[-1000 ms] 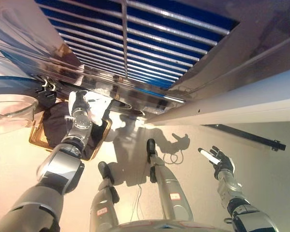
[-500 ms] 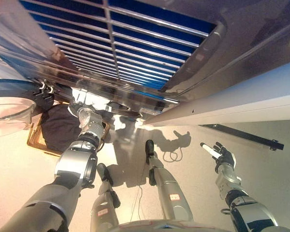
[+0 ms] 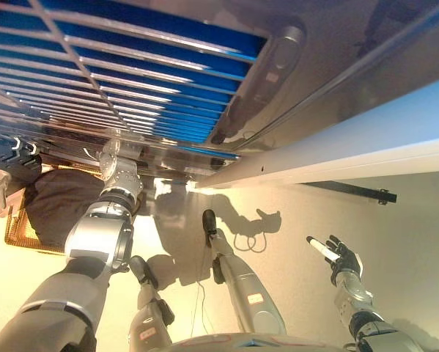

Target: Put the clothes in the basket into the washing machine.

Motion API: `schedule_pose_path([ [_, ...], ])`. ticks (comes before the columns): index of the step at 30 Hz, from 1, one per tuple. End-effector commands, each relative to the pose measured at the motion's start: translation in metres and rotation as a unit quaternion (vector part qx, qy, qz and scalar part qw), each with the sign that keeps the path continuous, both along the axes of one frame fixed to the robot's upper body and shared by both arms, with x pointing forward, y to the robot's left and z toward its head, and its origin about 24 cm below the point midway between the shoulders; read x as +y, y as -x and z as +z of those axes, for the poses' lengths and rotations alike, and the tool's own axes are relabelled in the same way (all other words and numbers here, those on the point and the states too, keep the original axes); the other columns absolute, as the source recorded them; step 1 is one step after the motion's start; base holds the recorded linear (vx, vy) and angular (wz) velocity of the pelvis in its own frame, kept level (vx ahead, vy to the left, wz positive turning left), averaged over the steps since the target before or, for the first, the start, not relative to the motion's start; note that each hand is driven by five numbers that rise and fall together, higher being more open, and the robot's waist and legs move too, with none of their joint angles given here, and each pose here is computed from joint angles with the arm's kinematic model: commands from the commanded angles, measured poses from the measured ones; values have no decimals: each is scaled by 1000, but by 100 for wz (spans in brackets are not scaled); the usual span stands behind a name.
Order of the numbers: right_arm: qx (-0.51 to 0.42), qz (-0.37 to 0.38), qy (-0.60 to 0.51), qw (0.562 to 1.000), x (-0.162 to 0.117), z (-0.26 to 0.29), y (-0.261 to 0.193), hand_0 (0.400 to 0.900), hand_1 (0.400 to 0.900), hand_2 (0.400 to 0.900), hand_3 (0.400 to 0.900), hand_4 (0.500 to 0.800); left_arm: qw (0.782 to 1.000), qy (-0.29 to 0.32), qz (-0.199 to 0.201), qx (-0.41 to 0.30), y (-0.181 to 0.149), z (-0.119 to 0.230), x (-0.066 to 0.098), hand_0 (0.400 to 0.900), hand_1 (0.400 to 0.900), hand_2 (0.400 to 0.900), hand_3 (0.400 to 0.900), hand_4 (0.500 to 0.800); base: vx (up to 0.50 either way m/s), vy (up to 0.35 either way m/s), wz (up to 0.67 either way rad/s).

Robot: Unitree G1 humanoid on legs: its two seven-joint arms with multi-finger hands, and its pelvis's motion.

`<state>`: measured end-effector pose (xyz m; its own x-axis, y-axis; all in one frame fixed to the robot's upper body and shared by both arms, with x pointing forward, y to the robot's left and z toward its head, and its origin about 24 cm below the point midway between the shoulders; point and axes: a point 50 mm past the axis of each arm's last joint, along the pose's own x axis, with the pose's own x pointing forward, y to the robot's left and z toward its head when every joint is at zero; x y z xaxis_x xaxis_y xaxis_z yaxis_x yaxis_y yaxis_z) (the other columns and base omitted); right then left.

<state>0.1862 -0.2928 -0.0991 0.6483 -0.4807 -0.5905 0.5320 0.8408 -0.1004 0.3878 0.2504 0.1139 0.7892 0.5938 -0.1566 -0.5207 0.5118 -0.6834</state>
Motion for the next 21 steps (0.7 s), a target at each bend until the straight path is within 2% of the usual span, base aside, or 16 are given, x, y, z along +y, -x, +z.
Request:
schedule_pose_path([
  [1, 8, -55, 52, 997, -40, 8, 25, 900, 900, 900, 900, 800, 993, -87, -26, -71, -12, 47, -2, 900, 900, 900, 900, 800, 13, -4, 9],
  [6, 9, -48, 58, 997, -38, 10, 18, 900, 900, 900, 900, 800, 994, -90, -28, -47, -10, 34, -7, 900, 900, 900, 900, 800, -1, -6, 12],
  [10, 12, -50, 58, 997, -38, 9, 18, 900, 900, 900, 900, 800, 987, -151, -40, 40, -2, 4, -3, 900, 900, 900, 900, 800, -12, 1, 16],
  [13, 19, -47, 62, 997, -40, 10, 16, 900, 900, 900, 900, 800, 955, -247, -76, 146, 9, -30, -1, 900, 900, 900, 900, 800, -51, 14, 14],
  [14, 21, -44, 66, 997, -41, 12, 14, 900, 900, 900, 900, 800, 927, -297, -105, 205, 19, -53, -1, 900, 900, 900, 900, 800, -114, 13, 17],
  [15, 23, -48, 68, 996, -44, 13, 14, 900, 900, 900, 900, 800, 922, -297, -114, 220, 24, -64, -2, 900, 900, 900, 900, 800, -99, 23, 20],
  [16, 24, -47, 69, 996, -45, 15, 11, 900, 900, 900, 900, 800, 903, -311, -133, 263, 37, -86, -1, 900, 900, 900, 900, 800, 16, 44, 20],
  [21, 34, -55, 66, 996, -54, 23, -1, 900, 900, 900, 900, 800, 857, -290, -204, 374, 92, -159, -3, 900, 900, 900, 900, 800, 34, 41, 25],
])
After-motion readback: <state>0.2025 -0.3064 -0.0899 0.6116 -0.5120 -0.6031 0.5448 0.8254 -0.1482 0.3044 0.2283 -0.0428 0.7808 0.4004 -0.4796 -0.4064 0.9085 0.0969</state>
